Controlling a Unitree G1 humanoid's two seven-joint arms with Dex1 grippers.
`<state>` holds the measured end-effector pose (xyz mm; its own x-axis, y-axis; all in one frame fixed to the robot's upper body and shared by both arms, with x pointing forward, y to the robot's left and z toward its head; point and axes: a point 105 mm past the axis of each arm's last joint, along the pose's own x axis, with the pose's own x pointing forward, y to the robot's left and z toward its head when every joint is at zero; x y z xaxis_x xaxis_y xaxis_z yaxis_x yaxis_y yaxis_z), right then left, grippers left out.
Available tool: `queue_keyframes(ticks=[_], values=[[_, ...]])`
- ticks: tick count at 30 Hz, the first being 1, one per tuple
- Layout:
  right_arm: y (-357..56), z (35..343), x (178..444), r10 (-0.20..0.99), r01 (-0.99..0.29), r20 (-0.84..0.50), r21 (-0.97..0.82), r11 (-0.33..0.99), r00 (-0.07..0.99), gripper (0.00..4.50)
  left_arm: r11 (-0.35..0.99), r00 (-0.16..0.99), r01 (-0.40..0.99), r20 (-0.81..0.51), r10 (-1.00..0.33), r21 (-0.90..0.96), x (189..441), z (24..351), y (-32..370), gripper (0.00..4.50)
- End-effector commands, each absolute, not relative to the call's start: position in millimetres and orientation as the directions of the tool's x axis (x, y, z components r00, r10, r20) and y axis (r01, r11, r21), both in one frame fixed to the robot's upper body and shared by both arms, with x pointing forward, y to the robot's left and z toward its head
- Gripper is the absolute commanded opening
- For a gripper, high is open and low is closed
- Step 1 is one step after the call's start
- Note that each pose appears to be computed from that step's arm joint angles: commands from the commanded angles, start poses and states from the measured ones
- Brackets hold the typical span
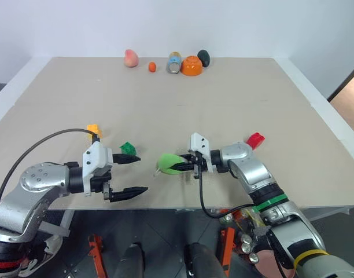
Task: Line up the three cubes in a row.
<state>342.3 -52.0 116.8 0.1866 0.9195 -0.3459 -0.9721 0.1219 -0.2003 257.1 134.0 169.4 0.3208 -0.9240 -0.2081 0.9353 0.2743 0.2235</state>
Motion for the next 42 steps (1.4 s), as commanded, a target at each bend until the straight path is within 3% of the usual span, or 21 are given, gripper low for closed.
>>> queue_keyframes(ticks=[1,4,8,11,14,19,25,28,31,36,42], values=[[-69.6,118.5,336.2,0.909,-0.965,-0.336,-0.175,0.195,0.245,0.68,0.256,0.311,0.928,-0.187,-0.932,0.269,266.6,175.3,125.4,4.5],[-82.1,137.4,324.8,0.92,-0.955,-0.275,-0.172,0.24,0.281,0.68,0.254,0.309,0.924,-0.168,-0.936,0.284,275.0,176.4,117.6,4.5],[-118.3,190.9,299.6,0.918,-0.915,-0.133,-0.215,0.341,0.373,0.68,0.244,0.287,0.928,-0.123,-0.95,0.283,282.8,178.2,99.4,4.5],[-161.6,237.2,301.6,0.832,-0.801,-0.009,-0.276,0.531,0.554,0.68,0.231,0.266,0.932,-0.096,-0.959,0.28,286.6,177.1,86.2,4.5],[-201.6,261.4,314.2,0.684,-0.635,0.072,-0.31,0.708,0.726,0.68,0.219,0.249,0.937,-0.078,-0.965,0.274,289.7,175.9,76.9,4.5],[-270.8,254.6,348.1,0.293,-0.258,0.092,-0.275,0.926,0.952,0.68,0.206,0.231,0.94,-0.063,-0.971,0.273,297.3,172.7,63.7,4.5],[-317.4,211.5,373.8,-0.066,0.07,0.023,-0.33,0.941,0.998,0.68,0.217,0.226,0.94,-0.007,-0.974,0.264,303.9,170.9,47.7,4.5],[-332.7,200.4,379.0,-0.165,0.165,0.024,-0.32,0.933,0.986,1.51,0.215,0.22,0.943,0.008,-0.976,0.254,302.6,167.7,41.4,4.5],[-336.8,197.7,383.9,-0.197,0.198,0.034,-0.305,0.932,0.98,2.64,0.211,0.213,0.947,0.019,-0.977,0.241,300.0,165.9,37.4,4.5],[-337.7,216.9,387.1,-0.218,0.245,0.131,-0.251,0.937,0.967,4.32,0.228,0.226,0.947,0.032,-0.973,0.226,300.0,164.1,40.4,4.5],[-334.2,228.9,382.9,-0.207,0.246,0.195,-0.205,0.947,0.959,4.46,0.221,0.219,0.954,0.029,-0.975,0.204,297.8,159.8,41.5,4.5]])
